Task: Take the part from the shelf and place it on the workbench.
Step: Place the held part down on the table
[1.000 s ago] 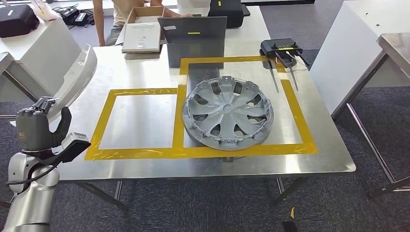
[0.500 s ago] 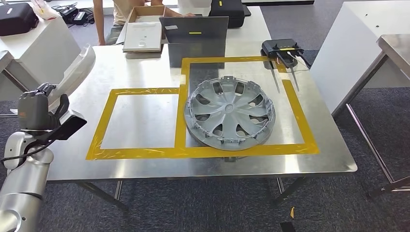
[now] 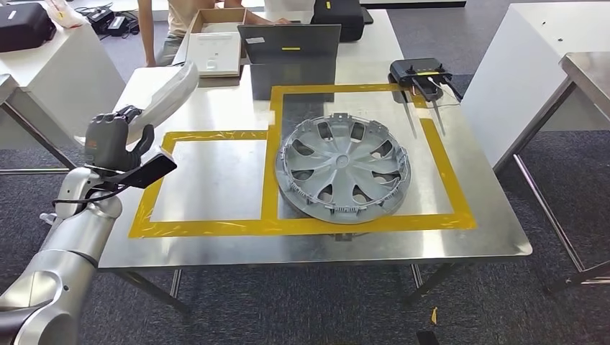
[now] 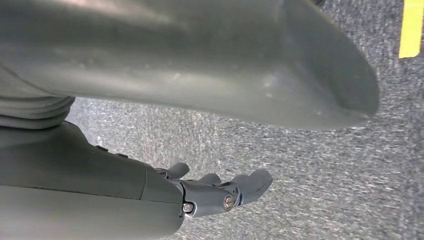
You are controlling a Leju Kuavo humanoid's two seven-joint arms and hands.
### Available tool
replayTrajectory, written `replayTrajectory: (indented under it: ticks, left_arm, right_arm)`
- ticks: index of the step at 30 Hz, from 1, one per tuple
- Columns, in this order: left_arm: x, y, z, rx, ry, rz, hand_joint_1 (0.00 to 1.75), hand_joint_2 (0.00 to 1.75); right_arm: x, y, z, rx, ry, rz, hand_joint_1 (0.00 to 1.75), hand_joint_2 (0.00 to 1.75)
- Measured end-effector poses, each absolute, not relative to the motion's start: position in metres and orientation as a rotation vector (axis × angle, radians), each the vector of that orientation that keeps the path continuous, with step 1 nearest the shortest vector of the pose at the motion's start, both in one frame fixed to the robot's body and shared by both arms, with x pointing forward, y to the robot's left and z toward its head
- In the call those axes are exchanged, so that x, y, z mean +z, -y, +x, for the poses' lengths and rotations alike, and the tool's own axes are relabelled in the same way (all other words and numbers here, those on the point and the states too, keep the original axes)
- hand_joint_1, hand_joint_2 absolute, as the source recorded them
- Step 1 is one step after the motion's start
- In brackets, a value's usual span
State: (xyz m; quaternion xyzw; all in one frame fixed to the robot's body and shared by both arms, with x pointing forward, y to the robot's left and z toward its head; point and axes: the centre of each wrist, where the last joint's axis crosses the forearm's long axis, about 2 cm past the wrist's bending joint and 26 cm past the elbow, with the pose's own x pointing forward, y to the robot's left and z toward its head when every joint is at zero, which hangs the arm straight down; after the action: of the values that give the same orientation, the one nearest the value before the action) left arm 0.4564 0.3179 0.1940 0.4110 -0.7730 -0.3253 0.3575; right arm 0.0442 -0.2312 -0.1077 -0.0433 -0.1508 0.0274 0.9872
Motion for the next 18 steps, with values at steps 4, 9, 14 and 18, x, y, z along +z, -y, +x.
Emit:
replayTrajectory:
  ticks: [4,9,14,18]
  left_arm:
    - [0.193,-0.298,0.458,-0.854,2.011,1.014,1.75,1.75]
    - [0.190,-0.288,0.457,-0.858,2.018,0.963,1.75,1.75]
    - [0.181,-0.275,0.453,-0.867,2.017,0.890,1.75,1.75]
    - [0.161,-0.264,0.442,-0.847,1.968,0.839,1.75,1.75]
  right_arm:
    - [-0.107,0.229,0.045,0.056,0.306,-0.083,0.00,0.00]
    - [-0.107,0.228,0.044,0.063,0.305,-0.072,0.00,0.00]
    - [-0.107,0.228,0.044,0.068,0.310,-0.068,0.00,0.00]
    - [-0.107,0.228,0.045,0.076,0.320,-0.068,0.00,0.00]
